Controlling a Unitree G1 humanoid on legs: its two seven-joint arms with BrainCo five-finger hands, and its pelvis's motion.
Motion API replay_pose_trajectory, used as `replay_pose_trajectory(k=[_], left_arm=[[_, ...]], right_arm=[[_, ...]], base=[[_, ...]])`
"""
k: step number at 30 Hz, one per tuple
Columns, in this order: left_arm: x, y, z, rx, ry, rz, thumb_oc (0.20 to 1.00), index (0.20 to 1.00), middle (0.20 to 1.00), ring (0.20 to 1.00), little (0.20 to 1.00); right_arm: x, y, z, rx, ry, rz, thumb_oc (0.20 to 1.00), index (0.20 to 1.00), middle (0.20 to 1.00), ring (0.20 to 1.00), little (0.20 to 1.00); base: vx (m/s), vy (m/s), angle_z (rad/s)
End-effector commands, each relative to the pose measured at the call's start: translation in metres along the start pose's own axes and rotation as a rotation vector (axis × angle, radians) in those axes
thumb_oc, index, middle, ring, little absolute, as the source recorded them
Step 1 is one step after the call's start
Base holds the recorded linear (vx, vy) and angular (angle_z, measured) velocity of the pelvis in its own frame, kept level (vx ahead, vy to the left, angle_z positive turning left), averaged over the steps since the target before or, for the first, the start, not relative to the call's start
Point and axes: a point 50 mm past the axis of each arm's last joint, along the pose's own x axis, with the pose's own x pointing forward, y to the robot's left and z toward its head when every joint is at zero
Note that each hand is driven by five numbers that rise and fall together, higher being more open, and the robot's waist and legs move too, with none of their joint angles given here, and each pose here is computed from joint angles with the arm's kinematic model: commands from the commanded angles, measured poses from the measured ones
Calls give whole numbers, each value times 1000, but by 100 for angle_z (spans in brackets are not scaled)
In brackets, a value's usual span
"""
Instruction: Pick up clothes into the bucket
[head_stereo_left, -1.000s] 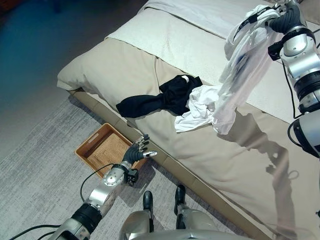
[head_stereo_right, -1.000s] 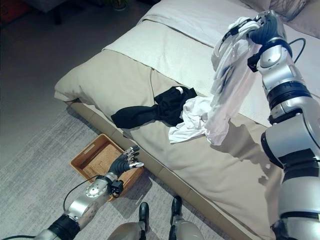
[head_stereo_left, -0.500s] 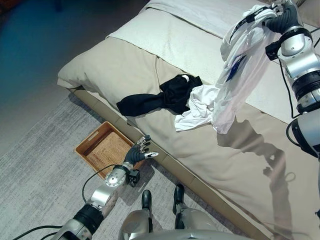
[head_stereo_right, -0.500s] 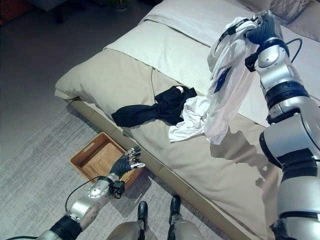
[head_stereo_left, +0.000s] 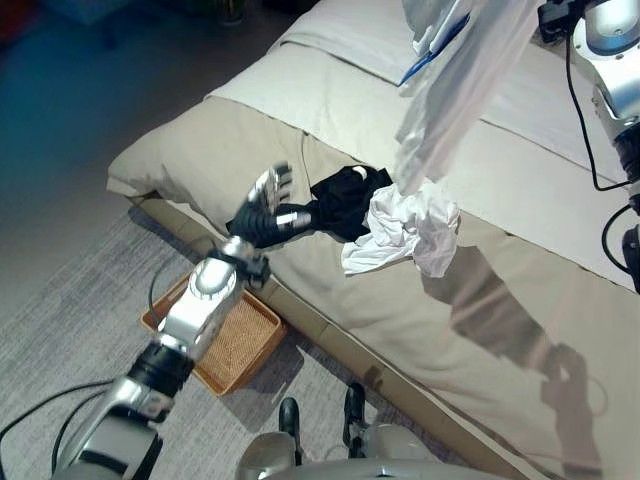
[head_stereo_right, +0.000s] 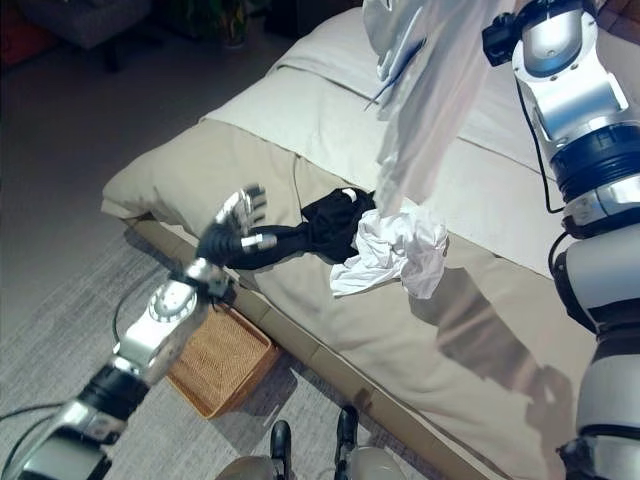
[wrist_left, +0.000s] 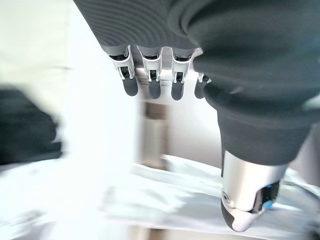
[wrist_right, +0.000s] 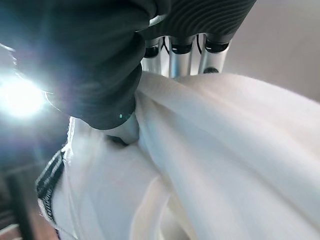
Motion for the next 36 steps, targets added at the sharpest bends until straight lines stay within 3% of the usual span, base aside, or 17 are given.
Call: replay_pose_trajectory(k=[1,8,17,29,36], left_arm=[[7,-7,16,39,-103,-24,1000,1000,1000,1000,1000],[38,-24,39,102,-158,-120,1000,1000,1000,1000,1000],[51,-41,38,125,-142,-164,1000,1000,1000,1000,1000],[61,-49,19,236,-80,-100,1000,1000,1000,1000,1000],[64,-61,4,267,-18,-149,1000,1000,1000,1000,1000]], right_arm=[[-5,-11,8,57,-73,-8,200,200,200,200,200],[-40,19,-19,88,-17,185,200,200,200,200,200],[-76,56,-30,168,6,378,200,200,200,200,200],[-102,80,-5,313,-110,487,200,200,200,200,200],[-108,87,21,395,-219,519,200,200,200,200,200]], base=[[35,5,-5],[23,6,-6],[-7,2,-4],[0,0,0],[0,0,0]])
